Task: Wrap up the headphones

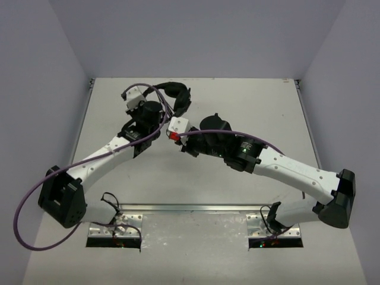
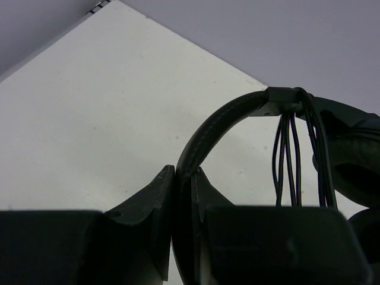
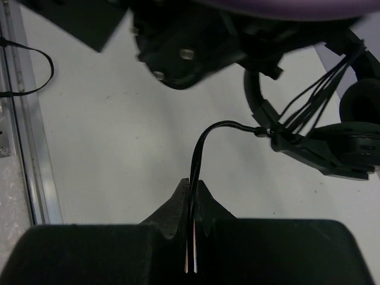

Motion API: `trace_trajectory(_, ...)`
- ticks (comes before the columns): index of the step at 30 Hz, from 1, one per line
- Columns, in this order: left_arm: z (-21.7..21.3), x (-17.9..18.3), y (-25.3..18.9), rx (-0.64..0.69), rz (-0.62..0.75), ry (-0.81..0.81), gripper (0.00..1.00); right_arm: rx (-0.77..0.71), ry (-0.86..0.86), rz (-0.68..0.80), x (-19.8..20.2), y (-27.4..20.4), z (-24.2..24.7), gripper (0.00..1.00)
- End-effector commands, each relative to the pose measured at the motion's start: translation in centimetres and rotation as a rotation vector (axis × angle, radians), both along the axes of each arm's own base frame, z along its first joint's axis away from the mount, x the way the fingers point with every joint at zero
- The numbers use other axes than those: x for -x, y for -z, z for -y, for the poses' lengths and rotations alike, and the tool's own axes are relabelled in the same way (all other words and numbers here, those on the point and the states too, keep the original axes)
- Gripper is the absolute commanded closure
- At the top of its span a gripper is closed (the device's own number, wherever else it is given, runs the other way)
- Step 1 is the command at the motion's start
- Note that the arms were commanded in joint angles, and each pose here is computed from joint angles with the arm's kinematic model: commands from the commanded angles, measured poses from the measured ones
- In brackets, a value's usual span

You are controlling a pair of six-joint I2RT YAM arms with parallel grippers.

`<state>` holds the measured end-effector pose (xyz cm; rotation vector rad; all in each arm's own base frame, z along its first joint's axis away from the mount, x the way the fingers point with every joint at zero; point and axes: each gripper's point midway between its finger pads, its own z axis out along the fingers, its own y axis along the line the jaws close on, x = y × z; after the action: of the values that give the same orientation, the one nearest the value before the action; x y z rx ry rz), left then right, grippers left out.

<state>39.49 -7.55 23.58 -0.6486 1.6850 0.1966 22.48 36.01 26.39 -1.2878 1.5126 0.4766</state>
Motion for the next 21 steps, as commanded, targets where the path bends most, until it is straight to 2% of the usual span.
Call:
trace_trajectory(1, 1.0, 0.3, -5.9, 0.143, 0.311, 0.082, 1.0, -0.018, 0.015, 0.059, -2.2, -3.0, 1.3, 0.99)
trace_trajectory(3, 2.8, 0.8, -5.8, 0.098, 0.329, 0.231, 1.0, -0.014, 0.012, 0.061, -2.6, -3.2, 1.6, 0.98)
trace_trajectory(5, 3.8, 1.7, -5.3, 0.045, 0.341, 0.296, 1.0, -0.018, 0.016, 0.06, -3.1, -3.9, 2.0, 0.99)
trace_trajectory(10, 5.6, 2.0, -2.6, -0.038, 0.271, 0.308, 1.0, -0.041, 0.0, 0.05, -3.1, -6.0, 1.7, 0.99)
trace_trajectory(15, 9.5, 3.0, -0.7, -0.146, 0.235, 0.409, 1.0, -0.043, 0.03, 0.063, -4.6, -8.1, 1.7, 0.99)
trace_trajectory(21, 12.9, 4.7, 1.8, -0.147, 0.231, 0.636, 1.0, 0.02, 0.18, 0.105, -9.9, -8.3, 5.6, 0.99)
